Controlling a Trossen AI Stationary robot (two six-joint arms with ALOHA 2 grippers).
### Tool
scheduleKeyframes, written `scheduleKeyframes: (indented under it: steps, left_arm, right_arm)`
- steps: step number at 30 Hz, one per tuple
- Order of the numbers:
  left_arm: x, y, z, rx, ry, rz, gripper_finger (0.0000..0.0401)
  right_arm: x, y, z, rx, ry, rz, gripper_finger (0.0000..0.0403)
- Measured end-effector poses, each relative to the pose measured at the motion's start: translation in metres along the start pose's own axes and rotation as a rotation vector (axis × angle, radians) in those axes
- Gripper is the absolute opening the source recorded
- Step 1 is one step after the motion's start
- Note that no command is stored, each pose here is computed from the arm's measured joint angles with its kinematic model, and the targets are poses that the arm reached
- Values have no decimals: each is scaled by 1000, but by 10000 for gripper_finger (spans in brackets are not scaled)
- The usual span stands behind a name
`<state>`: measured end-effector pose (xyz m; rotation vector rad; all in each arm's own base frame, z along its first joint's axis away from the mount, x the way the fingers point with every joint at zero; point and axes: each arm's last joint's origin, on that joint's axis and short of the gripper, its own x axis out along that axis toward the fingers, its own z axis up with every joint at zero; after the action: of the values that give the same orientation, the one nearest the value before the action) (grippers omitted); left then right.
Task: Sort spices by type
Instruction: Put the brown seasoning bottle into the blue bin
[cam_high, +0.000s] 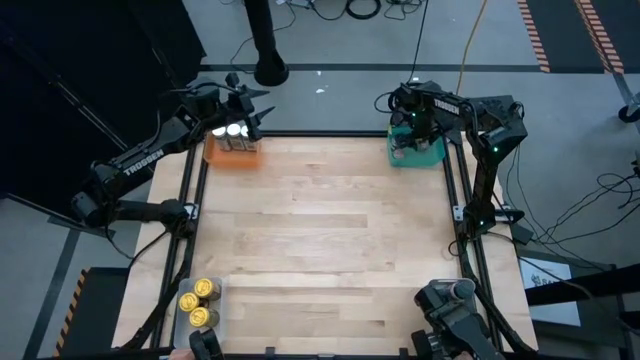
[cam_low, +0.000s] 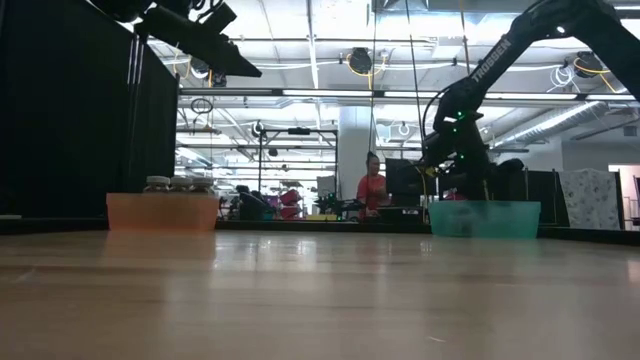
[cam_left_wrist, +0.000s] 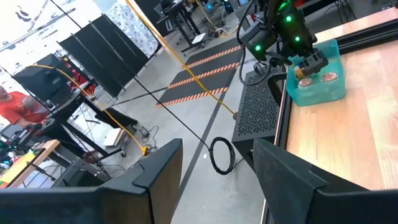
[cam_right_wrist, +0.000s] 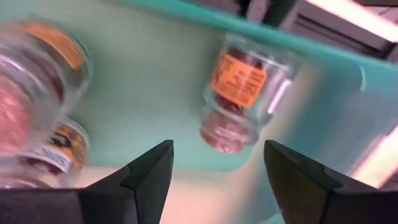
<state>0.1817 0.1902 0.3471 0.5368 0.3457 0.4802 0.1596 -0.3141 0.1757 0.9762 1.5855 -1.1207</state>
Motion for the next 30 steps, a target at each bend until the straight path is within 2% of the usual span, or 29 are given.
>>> scheduleKeyframes:
  steps: [12, 15, 22, 27, 30]
  left_arm:
    - [0, 0, 0, 0, 1, -1, 203]
    - [0, 0, 0, -1, 4, -2, 203]
    - [0, 0, 0, 2, -3, 3, 203]
    - [0, 1, 1, 3, -6, 5, 203]
    - [0, 0, 1, 3, -6, 5, 203]
  right_arm:
    - [3, -4, 1, -7, 27, 30, 234]
    - [3, -5, -4, -59, 70, 25, 221]
    - [2, -5, -10, -158, 139, 37, 170]
    - [-4, -6, -9, -106, 137, 27, 110]
    - [-15, -7, -1, -58, 60, 14, 58]
